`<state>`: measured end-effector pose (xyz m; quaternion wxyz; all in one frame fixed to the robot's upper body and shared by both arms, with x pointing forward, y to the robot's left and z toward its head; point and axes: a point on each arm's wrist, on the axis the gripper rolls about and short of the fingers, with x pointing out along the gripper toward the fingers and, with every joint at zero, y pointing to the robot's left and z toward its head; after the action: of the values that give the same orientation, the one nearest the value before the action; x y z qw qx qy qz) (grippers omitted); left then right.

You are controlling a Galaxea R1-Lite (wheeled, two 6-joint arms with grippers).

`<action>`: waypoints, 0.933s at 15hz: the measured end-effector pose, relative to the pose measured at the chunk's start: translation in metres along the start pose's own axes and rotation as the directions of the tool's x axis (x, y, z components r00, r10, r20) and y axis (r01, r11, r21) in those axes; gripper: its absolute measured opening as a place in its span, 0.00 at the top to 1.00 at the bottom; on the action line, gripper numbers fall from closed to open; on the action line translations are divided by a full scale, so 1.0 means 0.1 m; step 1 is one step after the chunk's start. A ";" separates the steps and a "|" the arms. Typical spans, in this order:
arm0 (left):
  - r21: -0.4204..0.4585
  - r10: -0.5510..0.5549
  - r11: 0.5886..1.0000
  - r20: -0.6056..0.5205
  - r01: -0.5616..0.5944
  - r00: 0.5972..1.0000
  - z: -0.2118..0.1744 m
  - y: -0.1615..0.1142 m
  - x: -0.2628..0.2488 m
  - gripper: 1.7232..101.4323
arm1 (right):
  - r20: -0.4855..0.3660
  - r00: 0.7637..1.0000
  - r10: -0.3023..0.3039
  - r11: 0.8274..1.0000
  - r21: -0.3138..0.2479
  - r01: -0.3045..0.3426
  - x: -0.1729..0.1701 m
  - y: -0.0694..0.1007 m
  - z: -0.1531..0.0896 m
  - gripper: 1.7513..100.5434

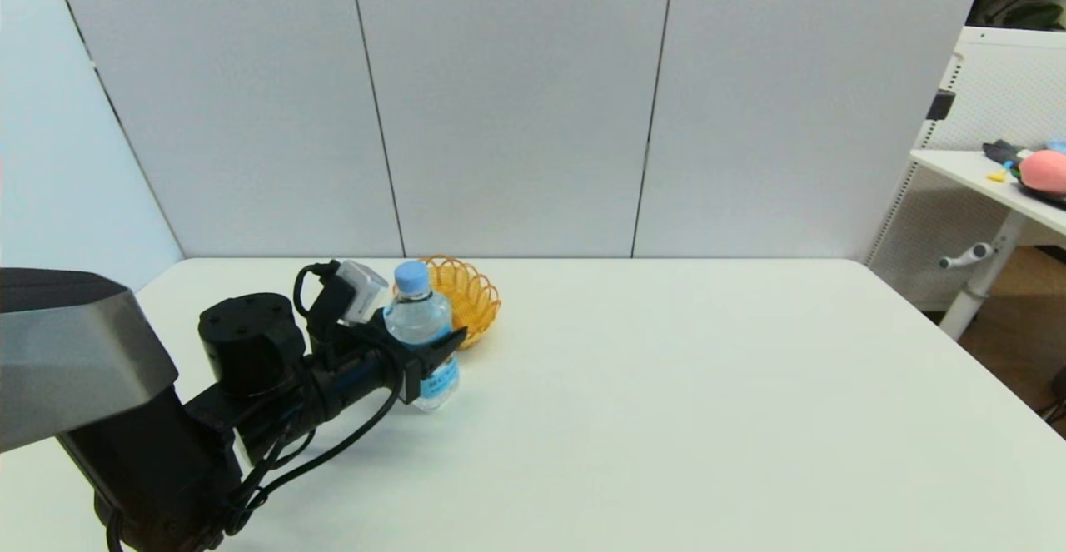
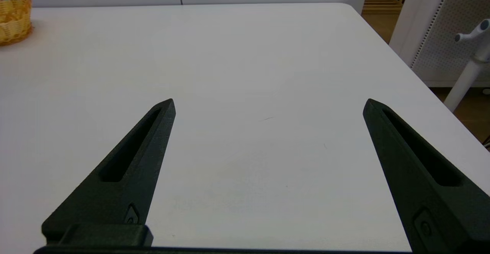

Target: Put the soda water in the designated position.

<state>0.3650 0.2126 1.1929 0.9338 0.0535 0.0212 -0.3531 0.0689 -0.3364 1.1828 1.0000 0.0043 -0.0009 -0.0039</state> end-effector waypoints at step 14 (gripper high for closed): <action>0.025 0.009 1.000 0.132 -0.012 0.991 0.49 -0.17 -0.65 0.09 | -0.001 1.000 0.000 1.000 0.001 0.000 0.00 0.00 0.00 0.03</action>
<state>0.3047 0.2373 1.2450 0.9342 0.0424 -0.0454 -0.3513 0.0689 -0.3364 1.1827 1.0000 0.0046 -0.0006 -0.0040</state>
